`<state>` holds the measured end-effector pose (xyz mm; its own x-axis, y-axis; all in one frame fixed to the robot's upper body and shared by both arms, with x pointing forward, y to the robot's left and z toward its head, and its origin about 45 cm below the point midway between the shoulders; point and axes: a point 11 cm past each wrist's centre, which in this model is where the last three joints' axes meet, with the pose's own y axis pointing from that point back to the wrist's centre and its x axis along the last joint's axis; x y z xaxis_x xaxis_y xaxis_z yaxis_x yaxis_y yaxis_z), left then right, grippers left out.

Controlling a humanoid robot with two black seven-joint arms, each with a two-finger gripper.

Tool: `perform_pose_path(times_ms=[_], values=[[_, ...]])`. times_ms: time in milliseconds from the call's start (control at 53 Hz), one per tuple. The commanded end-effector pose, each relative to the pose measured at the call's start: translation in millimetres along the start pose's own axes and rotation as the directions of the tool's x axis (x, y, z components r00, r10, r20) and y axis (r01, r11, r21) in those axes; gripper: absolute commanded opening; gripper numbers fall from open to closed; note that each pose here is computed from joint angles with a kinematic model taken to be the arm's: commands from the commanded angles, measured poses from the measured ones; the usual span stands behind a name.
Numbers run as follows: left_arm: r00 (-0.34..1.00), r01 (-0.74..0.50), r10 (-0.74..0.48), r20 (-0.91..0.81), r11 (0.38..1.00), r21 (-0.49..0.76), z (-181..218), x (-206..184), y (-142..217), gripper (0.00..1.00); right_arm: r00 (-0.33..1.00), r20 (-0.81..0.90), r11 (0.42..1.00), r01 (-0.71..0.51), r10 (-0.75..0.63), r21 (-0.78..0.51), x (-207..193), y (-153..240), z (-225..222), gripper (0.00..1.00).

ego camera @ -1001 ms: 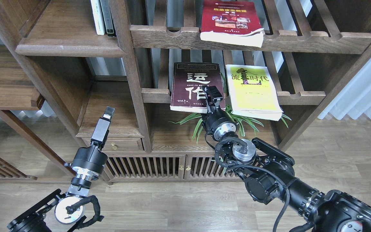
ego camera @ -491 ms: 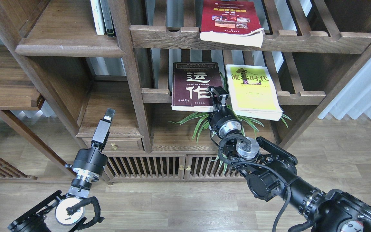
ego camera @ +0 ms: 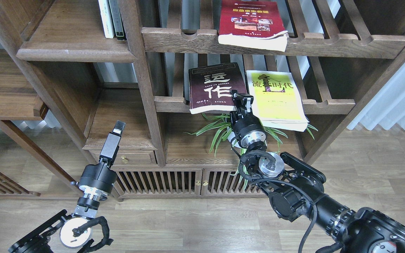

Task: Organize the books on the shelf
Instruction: 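Push the maroon book with the right gripper to tip it outward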

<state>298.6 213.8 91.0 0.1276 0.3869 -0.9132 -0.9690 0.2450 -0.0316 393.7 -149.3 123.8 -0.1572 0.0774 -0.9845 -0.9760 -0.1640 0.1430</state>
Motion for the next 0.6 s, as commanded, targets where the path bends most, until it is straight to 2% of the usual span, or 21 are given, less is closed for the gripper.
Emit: perform_pose_path(times_ms=[0, 57, 396, 510, 585], values=[[1.0, -0.019, 0.019, -0.007, 1.0, -0.025, 3.0, 4.7, -3.3, 1.0, 0.997, 0.048, 0.998, 0.068, -0.067, -0.016, -5.2, 6.4, 6.1, 0.05], [1.0, -0.026, 0.026, -0.015, 0.999, -0.034, 5.8, 6.1, -4.2, 0.99, 0.991, 0.073, 0.992, 0.115, -0.111, -0.048, -10.4, 13.4, 16.2, 0.05], [0.998, -0.054, 0.051, -0.033, 0.995, -0.079, 18.8, 12.9, -1.8, 0.99, 0.962, 0.209, 0.967, 0.207, -0.174, -0.149, -26.9, 52.4, 58.7, 0.04], [0.996, -0.065, 0.059, -0.067, 0.993, -0.096, 20.1, 12.7, -2.7, 0.99, 0.946, 0.213, 0.95, 0.278, -0.245, -0.143, -29.6, 62.7, 47.6, 0.04], [0.994, -0.073, 0.064, -0.091, 0.992, -0.1, 22.3, 12.7, -1.9, 0.99, 0.955, 0.18, 0.954, 0.262, -0.235, -0.148, -21.3, 71.6, 36.7, 0.03]])
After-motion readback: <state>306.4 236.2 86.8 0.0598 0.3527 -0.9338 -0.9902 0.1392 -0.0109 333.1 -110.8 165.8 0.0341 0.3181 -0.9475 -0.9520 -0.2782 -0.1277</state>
